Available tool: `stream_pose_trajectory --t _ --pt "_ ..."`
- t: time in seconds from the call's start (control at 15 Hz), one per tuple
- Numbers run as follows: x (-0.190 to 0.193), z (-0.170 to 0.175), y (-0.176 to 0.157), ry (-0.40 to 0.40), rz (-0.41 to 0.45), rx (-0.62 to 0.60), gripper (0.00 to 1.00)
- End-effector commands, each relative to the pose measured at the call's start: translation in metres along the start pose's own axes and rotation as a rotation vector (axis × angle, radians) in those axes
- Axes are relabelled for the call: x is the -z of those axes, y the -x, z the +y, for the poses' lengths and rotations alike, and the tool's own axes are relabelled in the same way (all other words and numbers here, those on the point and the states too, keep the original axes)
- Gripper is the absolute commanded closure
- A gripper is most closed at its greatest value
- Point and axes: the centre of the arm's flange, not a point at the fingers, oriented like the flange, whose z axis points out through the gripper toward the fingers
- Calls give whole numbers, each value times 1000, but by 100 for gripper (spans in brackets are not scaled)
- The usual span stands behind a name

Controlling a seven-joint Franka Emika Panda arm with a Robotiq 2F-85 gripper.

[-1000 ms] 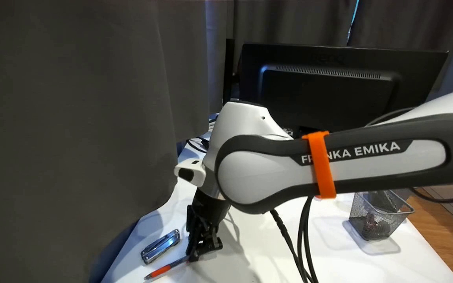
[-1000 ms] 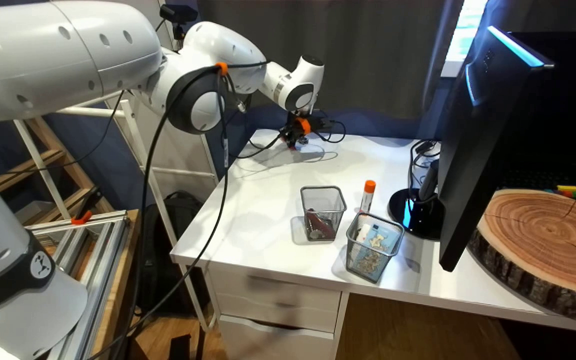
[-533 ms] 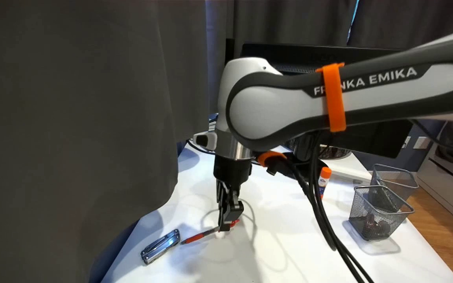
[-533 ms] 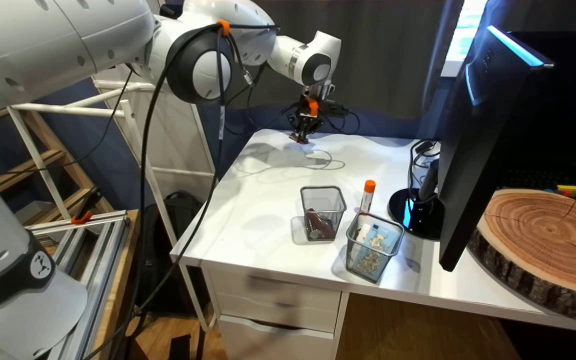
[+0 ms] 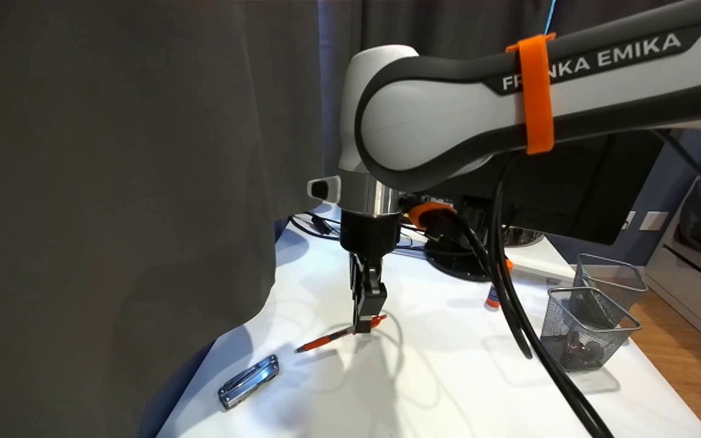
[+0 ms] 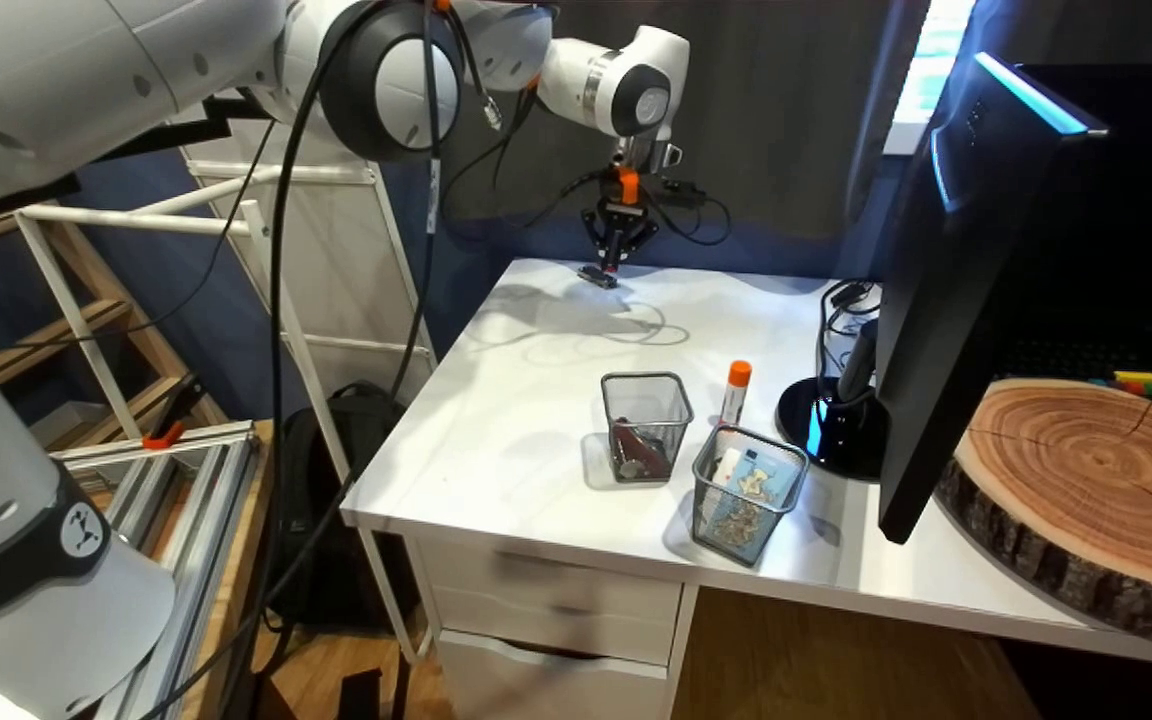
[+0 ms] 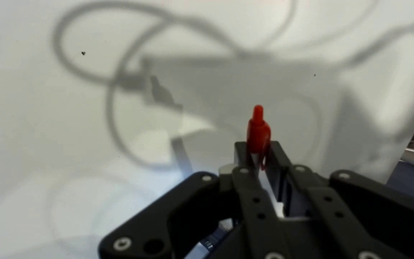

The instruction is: Put the pen in the basket on the left

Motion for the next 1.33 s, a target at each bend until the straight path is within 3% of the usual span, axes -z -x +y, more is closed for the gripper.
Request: stream_pose_trajectory --t 0.0,0.33,0.67,1.0,1.07,1.13,1.27 --pt "30 -8 60 15 -178 -39 96" --pt "86 -21 111 67 -413 -139 96" --pt "134 -51 161 -24 -632 -249 96" --pt "155 -66 237 -95 -840 -422 96" --pt "156 -31 189 -88 -763 -372 96" --pt "158 -31 198 -97 -772 -384 84" --pt "159 -28 199 -95 -766 -385 84"
